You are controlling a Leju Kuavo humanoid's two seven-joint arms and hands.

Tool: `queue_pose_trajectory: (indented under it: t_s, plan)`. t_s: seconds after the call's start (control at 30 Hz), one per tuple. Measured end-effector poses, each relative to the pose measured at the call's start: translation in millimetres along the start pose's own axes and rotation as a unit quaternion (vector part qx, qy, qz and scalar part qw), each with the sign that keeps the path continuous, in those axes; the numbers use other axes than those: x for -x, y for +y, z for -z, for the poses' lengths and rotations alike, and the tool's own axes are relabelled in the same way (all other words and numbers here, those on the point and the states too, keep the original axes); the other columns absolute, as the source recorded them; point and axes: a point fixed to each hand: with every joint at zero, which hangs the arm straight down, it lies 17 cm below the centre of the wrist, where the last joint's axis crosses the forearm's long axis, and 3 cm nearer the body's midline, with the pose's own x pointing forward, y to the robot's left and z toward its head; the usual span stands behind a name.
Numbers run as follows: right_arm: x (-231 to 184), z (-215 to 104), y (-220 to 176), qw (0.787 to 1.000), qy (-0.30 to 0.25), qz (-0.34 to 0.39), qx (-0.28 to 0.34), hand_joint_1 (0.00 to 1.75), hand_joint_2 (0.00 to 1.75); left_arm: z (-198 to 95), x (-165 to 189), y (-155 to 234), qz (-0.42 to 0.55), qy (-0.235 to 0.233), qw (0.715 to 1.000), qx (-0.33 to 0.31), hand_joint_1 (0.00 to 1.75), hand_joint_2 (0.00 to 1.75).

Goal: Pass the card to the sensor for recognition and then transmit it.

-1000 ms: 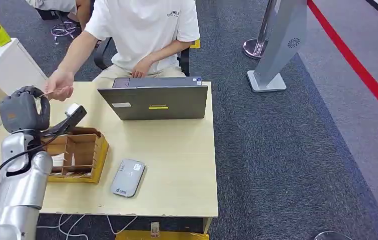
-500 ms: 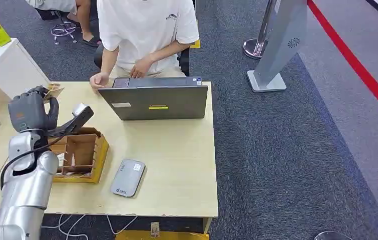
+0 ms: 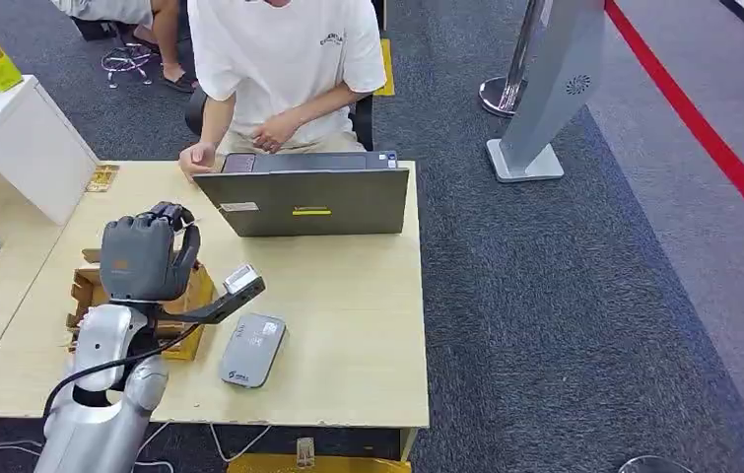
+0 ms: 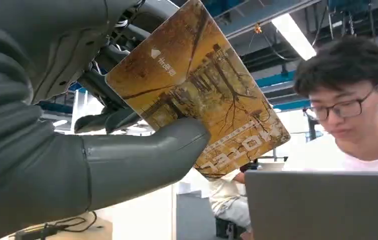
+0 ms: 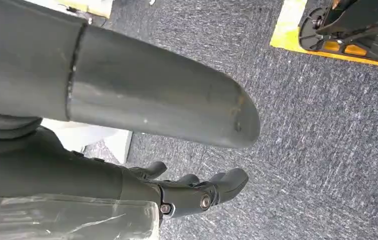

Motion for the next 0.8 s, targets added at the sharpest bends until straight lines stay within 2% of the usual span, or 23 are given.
queue_pose_trajectory:
  t_s: [0.2, 0.47, 0.6, 0.8]
  plan:
    - [0, 0, -1, 1.000, 0.001, 0.004, 0.004, 0.00, 0.00, -22, -9, -37, 0.026, 0.005, 0.996, 0.083, 1.75, 1.75]
    - [1, 0, -1, 1.000, 0.002, 0.007, 0.003, 0.00, 0.00, -29, -6, -49, 0.035, 0.005, 0.994, 0.105, 1.75, 1.75]
    - [2, 0, -1, 1.000, 0.003, 0.010, 0.003, 0.00, 0.00, -41, 1, -73, 0.044, 0.014, 0.986, 0.160, 1.75, 1.75]
    - [2, 0, 0, 1.000, 0.003, 0.012, 0.002, 0.00, 0.00, -64, 4, -101, 0.043, 0.016, 0.978, 0.205, 1.75, 1.75]
